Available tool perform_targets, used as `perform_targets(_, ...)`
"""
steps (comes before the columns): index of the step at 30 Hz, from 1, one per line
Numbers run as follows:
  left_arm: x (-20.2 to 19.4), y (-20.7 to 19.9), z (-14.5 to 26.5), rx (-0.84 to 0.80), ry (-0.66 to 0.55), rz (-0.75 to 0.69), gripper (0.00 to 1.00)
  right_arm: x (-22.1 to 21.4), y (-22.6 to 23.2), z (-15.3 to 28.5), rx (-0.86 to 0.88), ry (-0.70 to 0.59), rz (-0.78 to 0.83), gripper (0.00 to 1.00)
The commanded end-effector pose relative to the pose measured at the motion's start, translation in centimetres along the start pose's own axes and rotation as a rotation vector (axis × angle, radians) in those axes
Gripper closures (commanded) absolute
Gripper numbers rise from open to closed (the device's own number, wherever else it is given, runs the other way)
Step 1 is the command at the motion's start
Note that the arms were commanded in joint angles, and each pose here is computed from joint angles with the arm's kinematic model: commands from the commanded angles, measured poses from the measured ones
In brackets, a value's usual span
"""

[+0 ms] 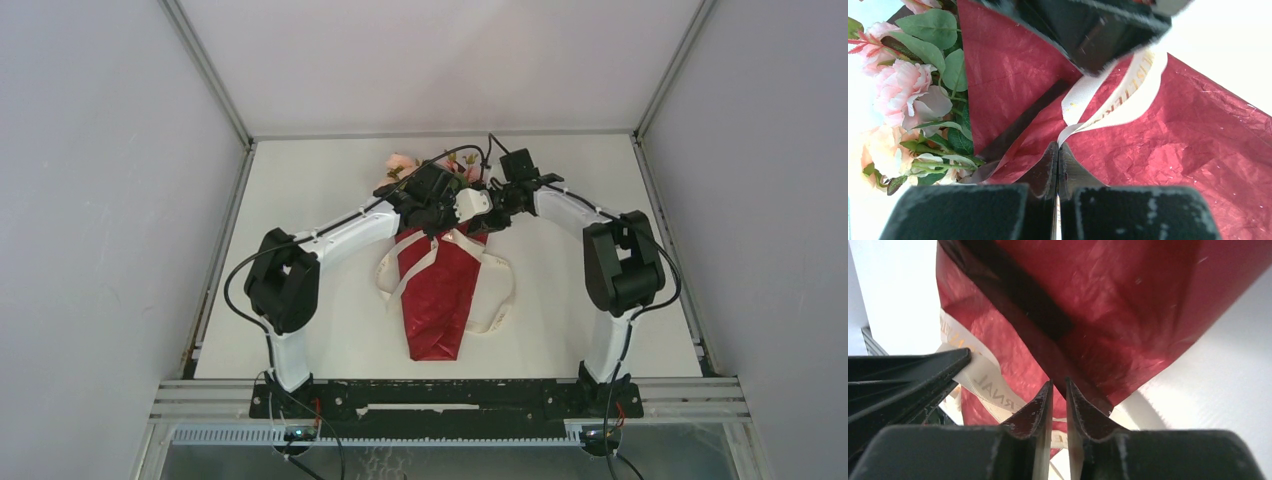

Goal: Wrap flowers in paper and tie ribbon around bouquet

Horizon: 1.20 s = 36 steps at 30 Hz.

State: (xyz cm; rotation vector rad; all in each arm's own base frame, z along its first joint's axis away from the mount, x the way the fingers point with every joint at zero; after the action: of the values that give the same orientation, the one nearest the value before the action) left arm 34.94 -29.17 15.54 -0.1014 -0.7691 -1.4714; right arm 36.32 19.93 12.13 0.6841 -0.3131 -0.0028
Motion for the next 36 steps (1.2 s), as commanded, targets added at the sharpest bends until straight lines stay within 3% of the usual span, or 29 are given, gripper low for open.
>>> perform_targets(1, 1.9, 1.3, 1.0, 0.028, -0.076, -0.003, 1.0, -0.8, 1.1, -0.2, 0.022, 0.08, 0.06, 0.79)
perform_targets(6, 2.5, 1.5, 1.1, 0.021, -0.103, -0.007, 1.0, -1.3, 0.6, -2.4, -0.009, 0.192, 0.071, 0.83)
perform_targets(10, 2.0, 1.8, 0.0, 0.028, -0.07, 0.0, 1.0, -1.0, 0.1, -2.6, -0.017, 0.189, 0.061, 0.83)
perform_targets(13, 1.4, 2.0, -0.9, 0.028, -0.043, 0.022, 1.0, 0.0, -0.5, -0.7, -0.043, 0.109, 0.041, 0.81)
perform_targets(18, 1.2, 3.2, -1.9, 0.066, -0.012, 0.075, 1.0, 2.2, -0.4, 4.8, 0.041, -0.129, -0.033, 0.79)
perform_targets(21, 1.2, 3.7, -2.2, 0.081, -0.006, 0.098, 1.0, 2.0, -0.7, 6.2, 0.029, -0.16, -0.053, 0.75)
perform_targets(29, 0.5, 4.3, -2.9, 0.114, 0.023, 0.16, 1.0, -1.6, 0.2, 3.9, -0.096, -0.248, -0.053, 0.64)
perform_targets(32, 0.0, 4.1, -3.2, 0.107, 0.045, 0.188, 1.0, -2.6, 2.0, 2.7, -0.044, -0.311, -0.047, 0.65)
perform_targets(36, -0.5, 3.5, -3.1, 0.05, 0.043, 0.279, 1.0, -2.9, 2.6, 1.2, 0.072, -0.408, -0.199, 0.65)
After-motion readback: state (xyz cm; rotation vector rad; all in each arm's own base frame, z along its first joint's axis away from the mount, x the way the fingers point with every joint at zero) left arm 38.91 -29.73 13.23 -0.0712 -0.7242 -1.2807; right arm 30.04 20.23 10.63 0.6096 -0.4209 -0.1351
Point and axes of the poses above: each gripper's point midway between its finger pads, its own z axis back along the fingers, its own y axis along the line the jaws close on, x = y × z, the point moved 5 cm from there along z, back along the fingers, and after that the axes turned 10 degrees about -z, right-handed, at the moved point
